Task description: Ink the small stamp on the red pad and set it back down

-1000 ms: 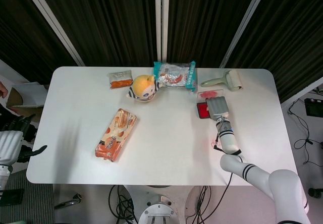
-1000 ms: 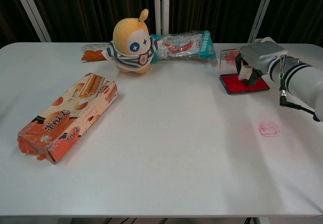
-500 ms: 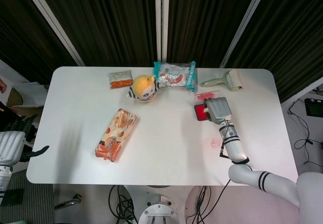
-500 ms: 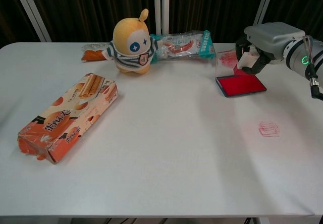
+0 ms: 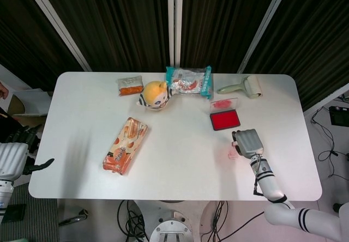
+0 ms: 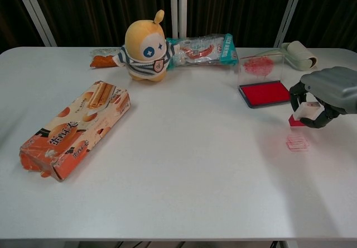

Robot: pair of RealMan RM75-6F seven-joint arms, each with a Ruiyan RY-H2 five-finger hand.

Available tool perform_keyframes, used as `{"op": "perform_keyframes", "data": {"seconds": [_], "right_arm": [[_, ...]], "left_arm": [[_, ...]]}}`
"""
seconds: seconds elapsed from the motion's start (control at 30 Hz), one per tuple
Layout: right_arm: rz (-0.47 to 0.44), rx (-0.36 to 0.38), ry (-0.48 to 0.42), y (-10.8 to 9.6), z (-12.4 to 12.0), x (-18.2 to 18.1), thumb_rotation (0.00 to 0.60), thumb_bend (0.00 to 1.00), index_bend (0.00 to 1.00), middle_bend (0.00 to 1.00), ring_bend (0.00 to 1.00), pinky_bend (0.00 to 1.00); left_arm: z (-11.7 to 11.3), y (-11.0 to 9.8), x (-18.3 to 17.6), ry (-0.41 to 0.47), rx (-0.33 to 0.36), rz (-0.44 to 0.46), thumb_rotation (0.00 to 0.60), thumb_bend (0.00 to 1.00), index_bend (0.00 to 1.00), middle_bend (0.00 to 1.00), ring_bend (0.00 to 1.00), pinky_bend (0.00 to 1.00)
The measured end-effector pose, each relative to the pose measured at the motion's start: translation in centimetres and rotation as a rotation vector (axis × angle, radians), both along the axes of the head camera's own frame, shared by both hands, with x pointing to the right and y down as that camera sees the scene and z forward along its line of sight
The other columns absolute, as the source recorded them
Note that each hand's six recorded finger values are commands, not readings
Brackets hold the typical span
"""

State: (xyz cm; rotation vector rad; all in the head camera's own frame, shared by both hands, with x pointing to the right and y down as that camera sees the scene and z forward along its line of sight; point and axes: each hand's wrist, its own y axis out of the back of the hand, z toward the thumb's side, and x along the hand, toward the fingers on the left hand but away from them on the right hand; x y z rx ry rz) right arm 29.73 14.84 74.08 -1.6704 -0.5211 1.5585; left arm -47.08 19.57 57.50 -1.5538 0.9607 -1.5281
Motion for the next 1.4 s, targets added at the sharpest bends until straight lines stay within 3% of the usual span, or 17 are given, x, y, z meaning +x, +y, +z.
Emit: {"op": "perform_keyframes", "data": {"seconds": [0.7,1.13,1.3,1.4], "right_arm": [[-0.016,-0.039,0.011,1.0,1.2,-0.3,0.6,0.31,0.52,0.49,0.81,0.97],[-0.031,-0.06,0.017,1.1,1.2,-0.3,0.6,0.3,0.29,0.37,0.81,0.97],[-0.038,-0.064,0.016,1.2,0.7,-0.2,0.6,0.28,0.09,0.28,0.8,0.97],[-0.035,-0.049,0.011,1.2,-0.4,0.1,0.6,0.27,0.02,0.25,0.8,0.97]], "left_arm": [[0.1,-0.1,-0.3,0.001,-0.001,-0.005,0.399,0.12,0.11,0.18,0.12,0.21],[0.0,-0.2,-0.4,0.002,0.006,-0.005,0.396,0.12,0.1,0.18,0.12,0.21],[0.0,-0.1,-0.5,0.002,0.007,-0.007,0.398,0.12,0.1,0.18,0.12,0.21],[-0.1,0.0,-0.6,0.001,0.007,-0.01,0.4,0.12,0.1,0.18,0.12,0.21]]}}
